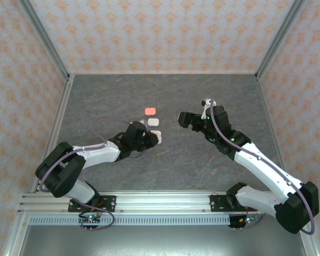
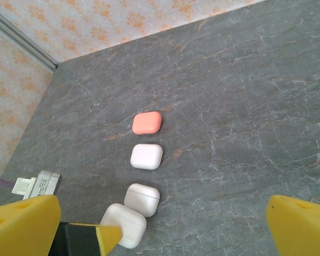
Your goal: Insert the wireless bluetooth earbuds into the charging case
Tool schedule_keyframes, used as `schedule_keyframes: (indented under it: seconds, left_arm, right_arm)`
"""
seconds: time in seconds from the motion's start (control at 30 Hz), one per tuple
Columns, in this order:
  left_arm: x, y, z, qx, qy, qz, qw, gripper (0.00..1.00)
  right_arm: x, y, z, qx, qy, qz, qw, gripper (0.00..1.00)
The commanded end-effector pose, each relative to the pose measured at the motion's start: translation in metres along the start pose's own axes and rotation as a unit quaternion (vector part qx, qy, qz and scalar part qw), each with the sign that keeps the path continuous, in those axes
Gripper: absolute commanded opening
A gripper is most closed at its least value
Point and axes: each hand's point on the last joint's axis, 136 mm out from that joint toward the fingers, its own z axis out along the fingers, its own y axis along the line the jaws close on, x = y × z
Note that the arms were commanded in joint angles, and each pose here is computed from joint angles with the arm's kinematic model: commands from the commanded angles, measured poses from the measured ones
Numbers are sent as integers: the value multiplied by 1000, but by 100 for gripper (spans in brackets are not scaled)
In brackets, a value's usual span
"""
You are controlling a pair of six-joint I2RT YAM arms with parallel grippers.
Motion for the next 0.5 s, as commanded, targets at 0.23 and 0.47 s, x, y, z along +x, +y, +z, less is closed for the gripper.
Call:
schedule_keyframes:
  seconds: [0.23, 0.47]
  left_arm:
    - [15, 0, -9, 4, 30, -21, 999, 0]
    - [25, 5, 2, -4, 58, -37, 998, 0]
  right_arm:
    - [5, -4, 5, 8, 8, -5, 1000, 99]
    - [5, -5, 4, 10, 9, -5, 1000, 99]
